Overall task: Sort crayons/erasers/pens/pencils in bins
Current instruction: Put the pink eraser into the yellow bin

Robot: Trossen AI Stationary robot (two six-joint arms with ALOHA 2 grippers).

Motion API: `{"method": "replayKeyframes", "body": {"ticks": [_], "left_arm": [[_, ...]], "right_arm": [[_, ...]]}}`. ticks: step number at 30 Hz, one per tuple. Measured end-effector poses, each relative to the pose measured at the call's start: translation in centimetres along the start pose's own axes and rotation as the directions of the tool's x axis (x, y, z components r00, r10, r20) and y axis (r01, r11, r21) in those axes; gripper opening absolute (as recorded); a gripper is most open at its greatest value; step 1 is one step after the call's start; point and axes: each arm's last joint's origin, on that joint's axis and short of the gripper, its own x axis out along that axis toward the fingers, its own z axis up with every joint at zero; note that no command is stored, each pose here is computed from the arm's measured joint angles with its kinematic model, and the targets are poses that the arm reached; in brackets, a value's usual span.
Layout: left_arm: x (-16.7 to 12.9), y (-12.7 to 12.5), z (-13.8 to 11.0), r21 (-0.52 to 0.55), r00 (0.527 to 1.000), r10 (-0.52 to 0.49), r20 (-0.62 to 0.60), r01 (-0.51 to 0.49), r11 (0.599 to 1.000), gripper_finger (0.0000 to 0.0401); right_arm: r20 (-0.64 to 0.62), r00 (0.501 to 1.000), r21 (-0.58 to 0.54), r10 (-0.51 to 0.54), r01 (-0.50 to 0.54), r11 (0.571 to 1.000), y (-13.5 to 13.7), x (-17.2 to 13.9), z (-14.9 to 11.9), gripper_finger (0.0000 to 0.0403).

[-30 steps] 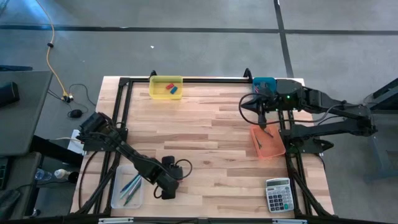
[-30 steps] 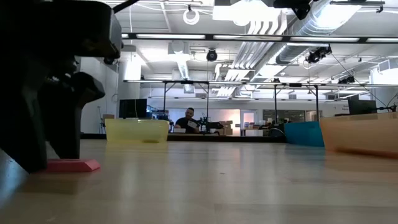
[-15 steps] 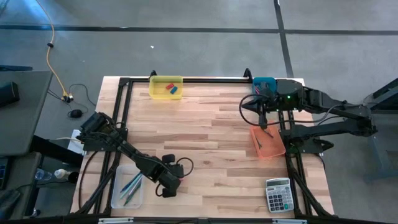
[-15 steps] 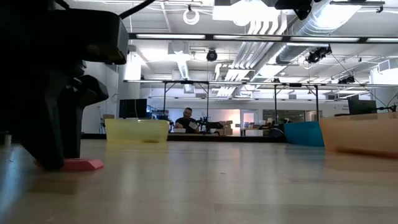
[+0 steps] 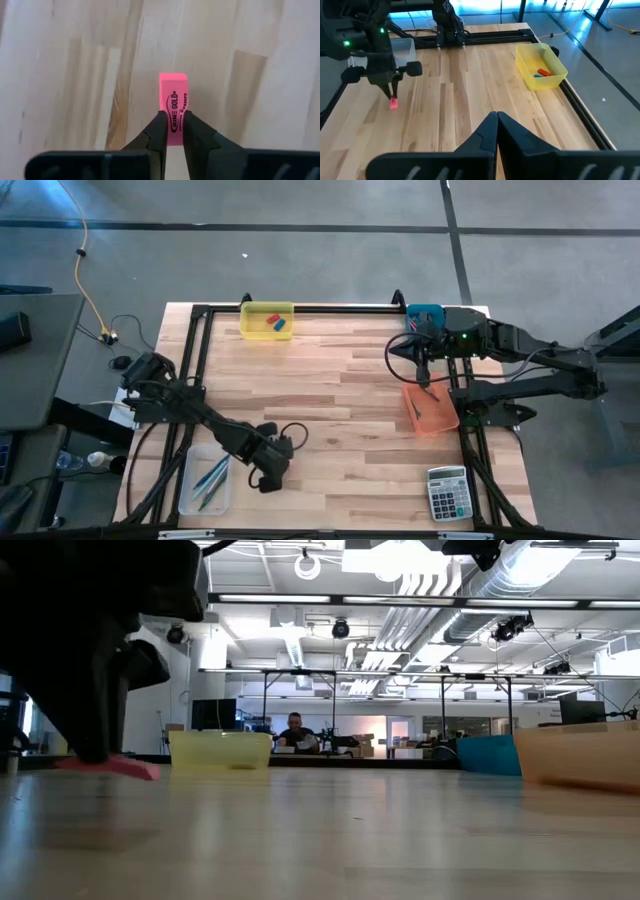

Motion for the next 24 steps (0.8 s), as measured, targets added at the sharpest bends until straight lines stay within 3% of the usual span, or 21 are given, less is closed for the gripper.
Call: {"method": "replayKeyframes", "body": {"ticks": [11, 24], "left_arm": [[-1.7, 4.2, 2.6, -0.154, 0.992, 0.118, 0.053, -0.108, 0.982, 0.0028], [2.1, 14.3, 5.8, -0.285, 0.957, 0.255, 0.136, -0.209, 0.935, 0.0027]], "right_arm": [[0.0, 1.0, -0.017, 0.002, -0.002, 1.0, 0.0, 0.0, 0.0, 0.0], [-0.013, 1.0, -0.033, 0.003, -0.003, 0.999, 0.0, 0.0, -0.1, 0.0]]}}
